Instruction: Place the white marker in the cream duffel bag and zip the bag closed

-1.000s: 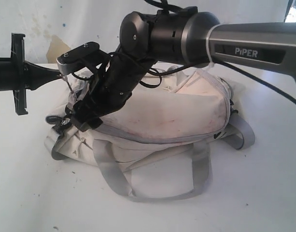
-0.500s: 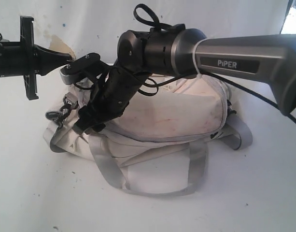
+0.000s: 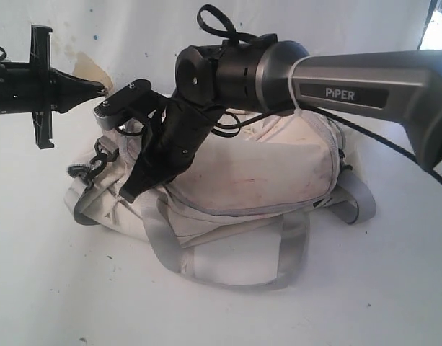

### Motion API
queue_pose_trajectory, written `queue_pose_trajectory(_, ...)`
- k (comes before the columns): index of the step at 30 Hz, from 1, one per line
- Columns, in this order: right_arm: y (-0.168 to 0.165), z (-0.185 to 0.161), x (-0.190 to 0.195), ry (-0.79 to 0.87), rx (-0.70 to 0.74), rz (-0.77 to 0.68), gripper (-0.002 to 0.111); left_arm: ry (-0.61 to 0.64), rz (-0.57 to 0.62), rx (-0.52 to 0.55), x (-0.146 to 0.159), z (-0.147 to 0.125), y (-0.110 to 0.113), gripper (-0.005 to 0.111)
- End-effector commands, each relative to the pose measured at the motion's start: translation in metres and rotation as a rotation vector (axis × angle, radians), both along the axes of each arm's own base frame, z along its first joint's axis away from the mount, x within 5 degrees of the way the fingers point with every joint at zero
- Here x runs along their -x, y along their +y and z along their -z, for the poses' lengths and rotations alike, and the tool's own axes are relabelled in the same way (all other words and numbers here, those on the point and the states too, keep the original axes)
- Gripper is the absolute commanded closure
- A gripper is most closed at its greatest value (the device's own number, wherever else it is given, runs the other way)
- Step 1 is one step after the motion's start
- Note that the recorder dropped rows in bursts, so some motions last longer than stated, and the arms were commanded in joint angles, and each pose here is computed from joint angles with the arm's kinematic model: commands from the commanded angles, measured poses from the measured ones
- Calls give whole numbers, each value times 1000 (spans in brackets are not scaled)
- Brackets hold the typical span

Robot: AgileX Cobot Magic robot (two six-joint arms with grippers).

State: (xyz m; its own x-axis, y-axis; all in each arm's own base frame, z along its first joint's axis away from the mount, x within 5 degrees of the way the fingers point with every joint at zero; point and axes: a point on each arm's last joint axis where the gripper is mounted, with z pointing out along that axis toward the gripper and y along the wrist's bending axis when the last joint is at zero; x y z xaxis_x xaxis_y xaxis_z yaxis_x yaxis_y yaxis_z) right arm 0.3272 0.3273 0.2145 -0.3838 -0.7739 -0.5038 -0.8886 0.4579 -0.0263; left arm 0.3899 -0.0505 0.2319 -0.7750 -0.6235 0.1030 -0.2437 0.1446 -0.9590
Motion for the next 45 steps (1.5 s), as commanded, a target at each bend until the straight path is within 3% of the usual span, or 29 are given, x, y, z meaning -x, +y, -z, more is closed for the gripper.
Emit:
queue_pose_trajectory(1,-11,7,6,47,145,-54,108,-55,-82,25,-13,-22,4,107)
queue_pose_trajectory(10,-15,9,6,47,198,-69,108,-145,-131,-16,-33,-45,9,107)
queue_pose_trajectory(14,-17,9,6,29,237,-124,108,-213,-155,-215,-38,-43,16,107)
queue_pose_trajectory(19,-11,8,5,-84,253,-270,108,-422,-37,-371,-38,-49,12,107)
queue_pose_trajectory(23,-7,8,10,-104,278,-306,108,-419,-69,-395,-41,-50,15,107)
queue_pose_trajectory(31,-7,8,11,-83,273,-270,108,-465,120,-561,-33,-38,11,107)
queue_pose_trajectory(39,-6,9,14,-30,251,-225,107,-530,181,-631,-32,-36,10,107)
queue_pose_trajectory(42,-6,6,16,-6,229,-199,95,-543,210,-649,-30,-35,10,107)
queue_pose_trajectory(44,-6,2,19,24,205,-152,68,-544,235,-681,-29,-33,10,100)
queue_pose_trajectory(45,-7,-3,19,37,186,-100,49,-544,252,-702,-29,-31,11,90)
